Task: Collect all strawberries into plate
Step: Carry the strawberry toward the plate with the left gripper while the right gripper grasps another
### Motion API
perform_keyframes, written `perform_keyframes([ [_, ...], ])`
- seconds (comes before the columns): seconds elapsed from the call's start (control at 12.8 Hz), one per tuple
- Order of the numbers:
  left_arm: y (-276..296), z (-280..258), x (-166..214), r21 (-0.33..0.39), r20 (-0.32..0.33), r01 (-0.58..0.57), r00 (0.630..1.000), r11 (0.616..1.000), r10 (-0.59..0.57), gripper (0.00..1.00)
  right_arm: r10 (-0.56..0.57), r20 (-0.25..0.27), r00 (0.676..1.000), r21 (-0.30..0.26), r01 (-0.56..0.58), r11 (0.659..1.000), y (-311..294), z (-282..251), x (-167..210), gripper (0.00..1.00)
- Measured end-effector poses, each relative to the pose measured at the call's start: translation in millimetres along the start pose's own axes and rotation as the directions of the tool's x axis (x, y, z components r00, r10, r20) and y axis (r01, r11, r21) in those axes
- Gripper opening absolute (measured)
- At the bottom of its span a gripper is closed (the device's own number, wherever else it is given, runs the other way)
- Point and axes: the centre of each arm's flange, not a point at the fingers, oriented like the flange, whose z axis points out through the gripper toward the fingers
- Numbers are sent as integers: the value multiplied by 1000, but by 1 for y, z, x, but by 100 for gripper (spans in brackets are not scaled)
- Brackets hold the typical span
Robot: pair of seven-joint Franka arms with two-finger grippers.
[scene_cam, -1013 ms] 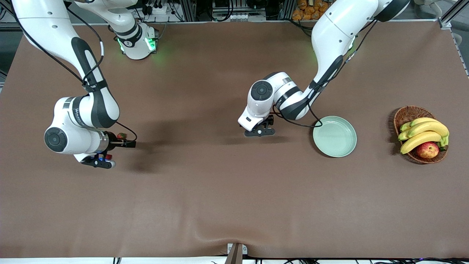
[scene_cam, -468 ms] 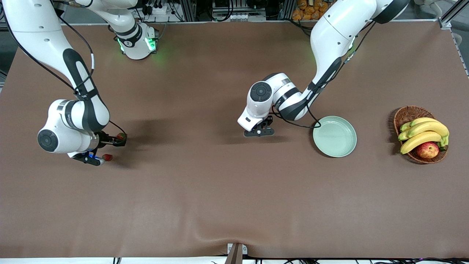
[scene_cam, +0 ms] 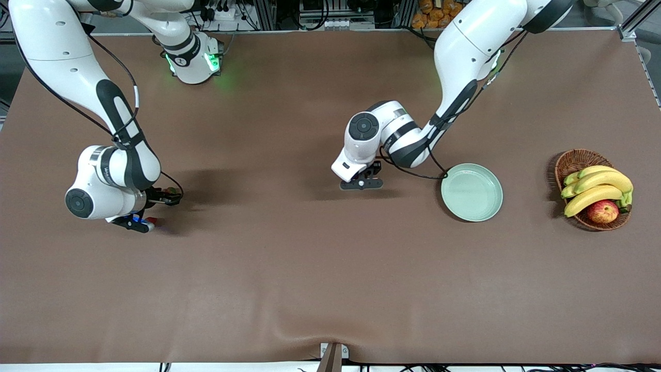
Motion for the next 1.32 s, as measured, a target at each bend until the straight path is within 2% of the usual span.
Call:
perform_keyframes([
  [0.16, 1, 1, -2, 2, 2, -3, 1000, 1000, 3, 59, 0, 1, 1000, -1, 0, 1000, 0, 0, 0, 36],
  [0.23, 1, 2, -2, 3, 3, -3, 1000, 1000, 3, 52, 0, 0, 1000, -2, 0, 1000, 1, -1, 0, 34],
  [0.31, 1, 2, -3, 4, 5, -3, 1000, 1000, 3, 52, -1, -1, 1000, -1, 1, 1000, 0, -1, 0, 34],
  [0.47, 1, 3, -3, 6, 7, -4, 1000, 1000, 4, 36, -11, -34, 999, 4, 12, 1000, -7, -12, 4, 34],
  [0.62, 0, 3, -3, 7, 8, -3, 1000, 1000, 3, 34, -58, -102, 993, 9, 59, 998, -40, -43, 10, 34],
  [0.78, -9, -3, 6, 28, 10, 12, 1000, 1000, -12, 34, -101, -146, 984, 18, 105, 994, -106, -67, -2, 34],
  [0.86, -21, -15, 18, 45, 9, 18, 1000, 999, -19, 34, -99, -146, 984, 51, 108, 993, -146, -69, -17, 34],
  [1.01, -59, -51, 48, 81, 36, 11, 999, 997, -14, 34, -93, -103, 990, 175, 110, 978, -223, -64, -54, 34],
  [1.17, -125, -81, 85, 95, 97, -28, 995, 995, 18, 34, -86, -55, 995, 309, 99, 946, -278, -56, -87, 34],
  [1.32, -207, -90, 121, 84, 159, -44, 987, 995, 30, 34, -67, -30, 997, 414, 74, 907, -322, -45, -112, 34],
])
